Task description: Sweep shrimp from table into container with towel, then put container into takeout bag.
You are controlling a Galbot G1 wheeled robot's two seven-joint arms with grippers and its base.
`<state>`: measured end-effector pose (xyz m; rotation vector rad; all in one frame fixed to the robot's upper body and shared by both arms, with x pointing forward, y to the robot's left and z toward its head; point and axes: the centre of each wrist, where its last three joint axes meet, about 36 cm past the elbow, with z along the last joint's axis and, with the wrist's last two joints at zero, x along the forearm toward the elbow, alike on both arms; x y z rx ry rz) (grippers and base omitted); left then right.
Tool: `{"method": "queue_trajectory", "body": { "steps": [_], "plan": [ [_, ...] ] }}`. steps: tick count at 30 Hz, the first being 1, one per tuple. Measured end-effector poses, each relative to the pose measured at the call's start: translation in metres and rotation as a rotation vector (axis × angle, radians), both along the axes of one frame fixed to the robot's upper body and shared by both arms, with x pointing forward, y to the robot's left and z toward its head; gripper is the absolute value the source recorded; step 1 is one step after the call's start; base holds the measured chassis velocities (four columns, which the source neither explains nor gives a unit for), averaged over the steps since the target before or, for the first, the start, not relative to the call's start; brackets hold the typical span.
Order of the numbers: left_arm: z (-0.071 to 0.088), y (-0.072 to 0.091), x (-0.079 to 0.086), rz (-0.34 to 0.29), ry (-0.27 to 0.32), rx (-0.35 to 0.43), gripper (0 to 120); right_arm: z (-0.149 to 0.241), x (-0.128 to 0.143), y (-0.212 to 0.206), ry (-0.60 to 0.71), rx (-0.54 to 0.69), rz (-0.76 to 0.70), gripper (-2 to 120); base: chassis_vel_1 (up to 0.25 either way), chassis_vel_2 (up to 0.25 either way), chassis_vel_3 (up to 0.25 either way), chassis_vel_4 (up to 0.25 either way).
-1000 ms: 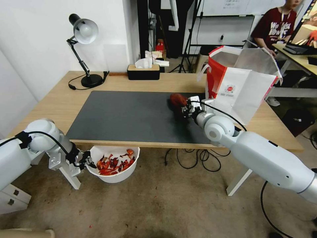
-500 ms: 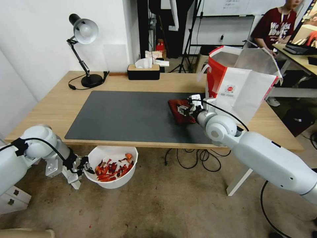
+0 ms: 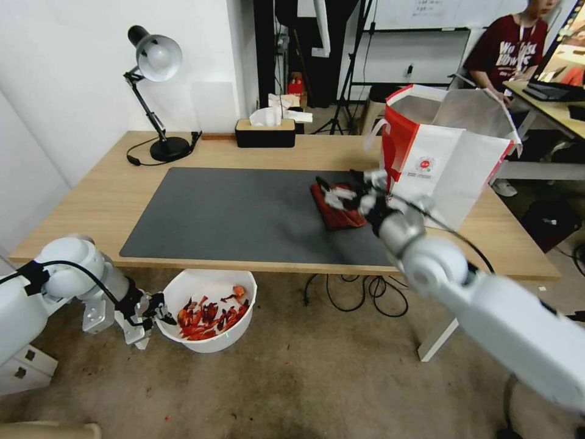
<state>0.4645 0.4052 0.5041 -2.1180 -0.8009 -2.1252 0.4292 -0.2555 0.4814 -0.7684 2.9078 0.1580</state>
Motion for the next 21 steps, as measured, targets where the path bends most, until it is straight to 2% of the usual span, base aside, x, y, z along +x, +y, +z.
{"method": "queue_trajectory", "body": {
  "steps": [3,4,7,8,11,17,19,21],
  "plan": [
    [0.002,-0.002,-0.005,-0.009,-0.004,-0.004,0,-0.037,-0.055,-0.008,-0.018,0.011,-0.085,100,0.000,0.000,0.000,0.000],
    [0.002,-0.002,-0.005,-0.009,-0.004,-0.004,0,-0.037,-0.055,-0.008,-0.018,0.011,-0.085,100,0.000,0.000,0.000,0.000],
    [0.005,-0.004,-0.008,-0.017,-0.010,-0.008,0,-0.059,-0.095,-0.016,-0.022,0.011,-0.186,100,0.000,0.000,0.000,0.000],
    [0.005,-0.004,-0.008,-0.017,-0.010,-0.008,0,-0.059,-0.095,-0.016,-0.022,0.011,-0.186,100,0.000,0.000,0.000,0.000],
    [0.007,-0.007,-0.013,-0.033,-0.020,-0.005,0,-0.080,-0.128,-0.023,0.022,0.000,-0.246,100,0.000,0.000,0.000,0.000],
    [0.006,-0.010,-0.024,-0.048,-0.037,-0.008,0,-0.091,-0.144,-0.026,0.052,-0.003,-0.284,100,0.000,0.000,0.000,0.000],
    [0.001,-0.009,-0.035,-0.046,-0.048,-0.014,0,-0.093,-0.147,-0.023,0.062,-0.002,-0.284,100,0.000,0.000,0.000,0.000],
    [-0.001,-0.008,-0.039,-0.044,-0.053,-0.013,0,-0.094,-0.148,-0.021,0.068,-0.001,-0.282,100,0.000,0.000,0.000,0.000]
  ]
}}
